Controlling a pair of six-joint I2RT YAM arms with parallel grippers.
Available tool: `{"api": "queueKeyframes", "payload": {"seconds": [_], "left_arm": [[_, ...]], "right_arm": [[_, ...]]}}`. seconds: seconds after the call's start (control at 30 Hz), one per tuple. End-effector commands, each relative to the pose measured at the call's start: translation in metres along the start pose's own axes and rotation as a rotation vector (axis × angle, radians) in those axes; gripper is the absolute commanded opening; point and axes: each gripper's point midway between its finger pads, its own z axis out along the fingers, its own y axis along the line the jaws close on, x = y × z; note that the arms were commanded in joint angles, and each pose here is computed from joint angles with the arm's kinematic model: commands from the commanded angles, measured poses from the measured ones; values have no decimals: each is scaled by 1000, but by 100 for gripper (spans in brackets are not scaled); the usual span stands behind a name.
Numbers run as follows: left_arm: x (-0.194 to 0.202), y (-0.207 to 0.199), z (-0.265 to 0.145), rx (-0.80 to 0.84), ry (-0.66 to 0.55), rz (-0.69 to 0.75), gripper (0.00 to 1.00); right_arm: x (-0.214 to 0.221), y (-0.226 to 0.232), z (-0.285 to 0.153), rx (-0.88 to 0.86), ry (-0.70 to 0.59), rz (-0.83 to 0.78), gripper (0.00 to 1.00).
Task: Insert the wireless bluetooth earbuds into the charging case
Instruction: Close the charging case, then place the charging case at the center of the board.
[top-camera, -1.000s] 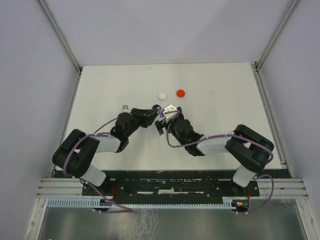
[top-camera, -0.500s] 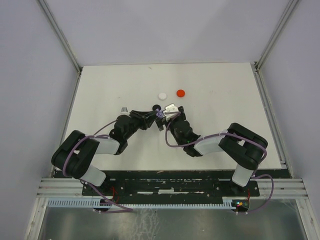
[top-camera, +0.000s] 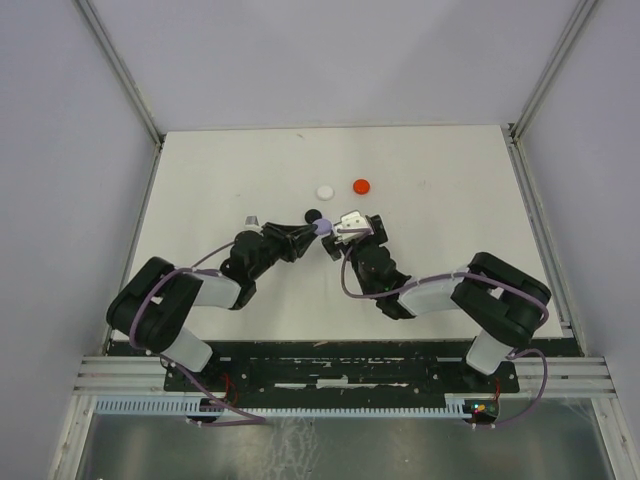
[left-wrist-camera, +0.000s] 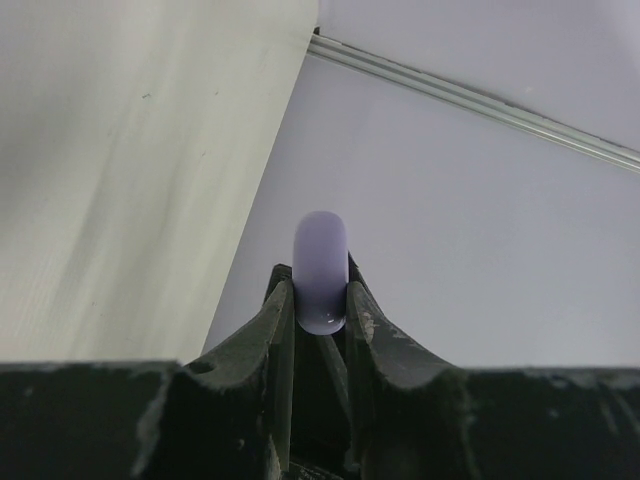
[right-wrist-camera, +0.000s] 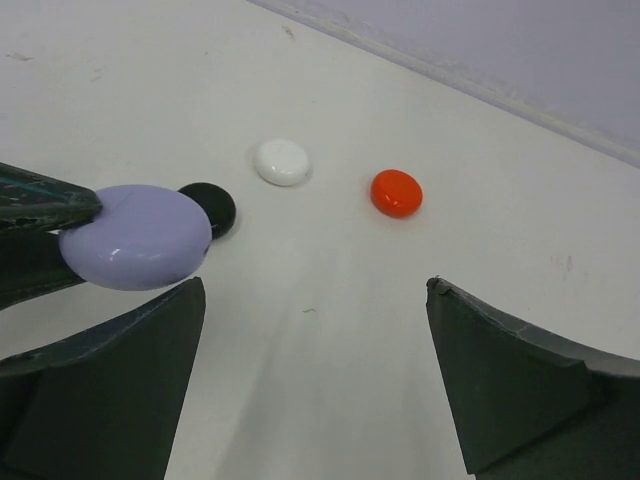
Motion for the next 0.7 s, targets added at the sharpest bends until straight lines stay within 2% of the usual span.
{"api": "queueKeyframes", "payload": {"seconds": [0.0, 0.13, 0.23, 0.33, 0.43, 0.67], "left_arm": [[3, -10, 7, 35, 21, 27, 3], [9, 2, 23, -13, 74, 145, 3], [16, 11, 42, -33, 140, 234, 3], [16, 19, 60, -63, 157, 309, 3], [12, 27, 79, -115, 124, 397, 3], [10, 39, 126, -182, 105, 503, 3]], "right_arm": [[-22, -39, -10, 144, -44, 20, 99], [-12, -81, -22, 332, 74, 72, 100], [-19, -105, -31, 355, 170, 147, 100], [-35, -126, -43, 366, 167, 204, 100], [-52, -142, -57, 374, 145, 238, 100], [-64, -153, -72, 331, 176, 252, 100]]}}
